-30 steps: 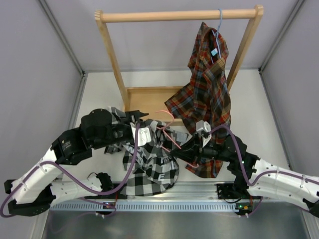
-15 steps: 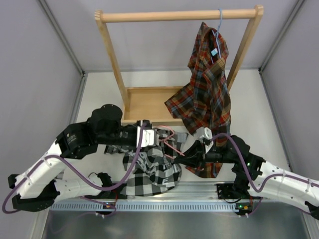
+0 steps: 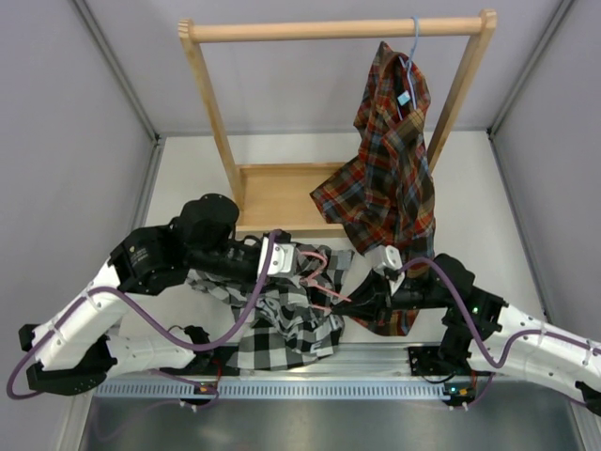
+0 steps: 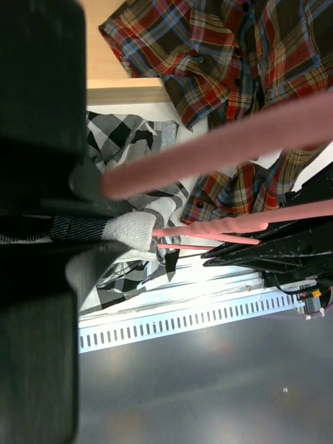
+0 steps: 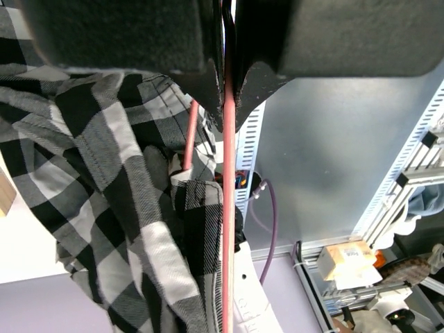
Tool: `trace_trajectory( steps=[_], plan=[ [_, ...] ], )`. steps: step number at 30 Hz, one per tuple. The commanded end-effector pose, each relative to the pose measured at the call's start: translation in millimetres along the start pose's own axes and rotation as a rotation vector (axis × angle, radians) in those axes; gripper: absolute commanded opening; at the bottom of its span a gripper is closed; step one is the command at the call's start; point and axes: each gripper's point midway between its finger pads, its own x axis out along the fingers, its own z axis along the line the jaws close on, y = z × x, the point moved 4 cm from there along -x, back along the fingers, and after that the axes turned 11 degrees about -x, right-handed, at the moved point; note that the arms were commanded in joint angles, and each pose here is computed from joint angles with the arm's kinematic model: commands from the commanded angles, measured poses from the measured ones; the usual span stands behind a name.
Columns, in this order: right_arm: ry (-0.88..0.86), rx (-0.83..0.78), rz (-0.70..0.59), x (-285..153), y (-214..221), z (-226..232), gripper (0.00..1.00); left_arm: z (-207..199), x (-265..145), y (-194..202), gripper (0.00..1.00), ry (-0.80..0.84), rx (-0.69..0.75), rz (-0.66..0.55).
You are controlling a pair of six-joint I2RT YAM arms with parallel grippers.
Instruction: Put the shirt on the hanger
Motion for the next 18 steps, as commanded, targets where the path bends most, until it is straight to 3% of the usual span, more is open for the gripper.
trace_trajectory(
  steps=[1, 3, 10, 11, 13, 15, 18],
  plan=[
    [-0.022, -0.096, -0.098, -0.4, -38.3, 4.0, 0.0, -11.4, -3.7, -8.9, 0.15, 0.066, -0.007, -0.03],
    [-0.026, -0.1, -0.102, -0.7, -39.9, 4.9, 0.0, -12.6, -4.6, -8.8, 0.0, 0.069, -0.007, -0.032],
    [-0.022, -0.103, -0.107, -2.3, -39.9, 5.1, 0.0, -11.6, -14.1, -11.3, 0.0, 0.02, 0.018, -0.064],
    [-0.011, -0.099, -0.105, -2.5, -39.5, 3.9, 0.07, -10.5, -15.7, -11.9, 0.0, 0.002, 0.02, -0.07],
    [0.067, -0.069, -0.09, -5.8, -35.5, -4.0, 0.6, -7.5, -21.0, -16.5, 0.0, -0.041, 0.028, -0.105],
    [0.167, -0.02, -0.057, -15.0, -25.1, -11.5, 0.99, -1.2, -25.6, -19.2, 0.0, -0.11, 0.029, -0.134],
    [0.497, 0.12, -0.024, -43.4, -5.8, -39.6, 1.0, 7.9, -39.0, -23.0, 0.0, -0.234, 0.012, -0.193]
  ],
)
